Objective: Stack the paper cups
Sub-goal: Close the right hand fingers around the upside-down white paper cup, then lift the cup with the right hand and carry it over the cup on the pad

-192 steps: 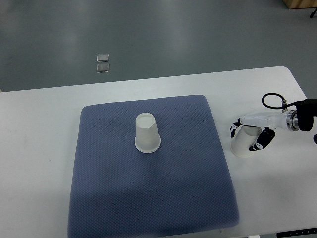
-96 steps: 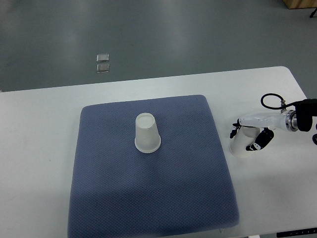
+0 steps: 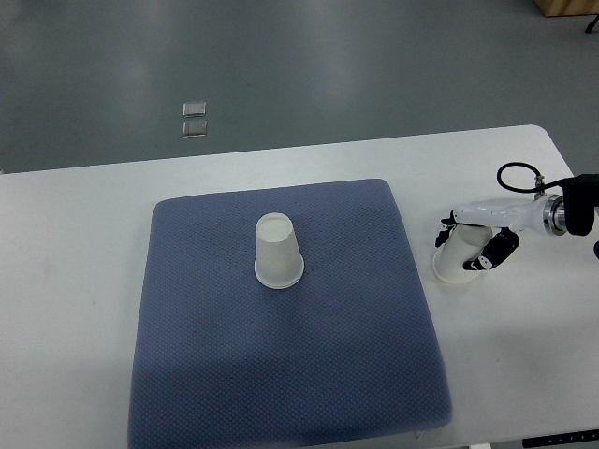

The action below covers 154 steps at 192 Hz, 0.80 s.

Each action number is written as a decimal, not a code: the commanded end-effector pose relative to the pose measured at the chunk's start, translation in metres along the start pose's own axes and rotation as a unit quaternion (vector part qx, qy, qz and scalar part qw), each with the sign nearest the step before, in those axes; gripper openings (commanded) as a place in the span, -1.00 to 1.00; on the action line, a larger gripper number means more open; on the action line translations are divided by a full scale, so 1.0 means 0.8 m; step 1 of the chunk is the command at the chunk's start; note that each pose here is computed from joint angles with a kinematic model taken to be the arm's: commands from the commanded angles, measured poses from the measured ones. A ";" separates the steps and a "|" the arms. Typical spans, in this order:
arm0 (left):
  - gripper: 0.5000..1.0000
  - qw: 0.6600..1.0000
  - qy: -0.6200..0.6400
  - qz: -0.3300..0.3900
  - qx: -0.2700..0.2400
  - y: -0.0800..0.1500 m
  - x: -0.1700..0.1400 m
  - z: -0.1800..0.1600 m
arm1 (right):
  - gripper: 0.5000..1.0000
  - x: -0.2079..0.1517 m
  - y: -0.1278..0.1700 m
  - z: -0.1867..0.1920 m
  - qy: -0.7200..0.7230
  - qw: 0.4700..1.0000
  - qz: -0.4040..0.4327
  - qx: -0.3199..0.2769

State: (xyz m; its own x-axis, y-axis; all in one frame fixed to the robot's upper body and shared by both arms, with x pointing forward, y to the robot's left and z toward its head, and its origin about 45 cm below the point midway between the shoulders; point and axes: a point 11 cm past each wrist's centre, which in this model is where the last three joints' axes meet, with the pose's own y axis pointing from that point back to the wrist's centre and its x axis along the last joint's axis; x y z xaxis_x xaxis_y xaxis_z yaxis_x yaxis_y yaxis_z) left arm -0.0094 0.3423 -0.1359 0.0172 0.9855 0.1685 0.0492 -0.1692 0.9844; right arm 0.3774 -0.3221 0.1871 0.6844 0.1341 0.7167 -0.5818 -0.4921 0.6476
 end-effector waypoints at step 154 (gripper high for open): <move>1.00 1.000 0.000 0.000 0.000 0.000 0.000 0.000 | -0.14 0.208 0.006 -0.174 0.084 0.989 -0.029 0.115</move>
State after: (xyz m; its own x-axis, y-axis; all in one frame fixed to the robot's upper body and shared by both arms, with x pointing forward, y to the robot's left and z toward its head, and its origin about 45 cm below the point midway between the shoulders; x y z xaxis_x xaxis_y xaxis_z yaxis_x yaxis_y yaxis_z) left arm -0.0094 0.3423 -0.1359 0.0171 0.9855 0.1686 0.0492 -0.1692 0.9843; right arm 0.4279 -0.2137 0.3311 0.6372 0.2675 0.7228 -0.4558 -0.6255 0.6332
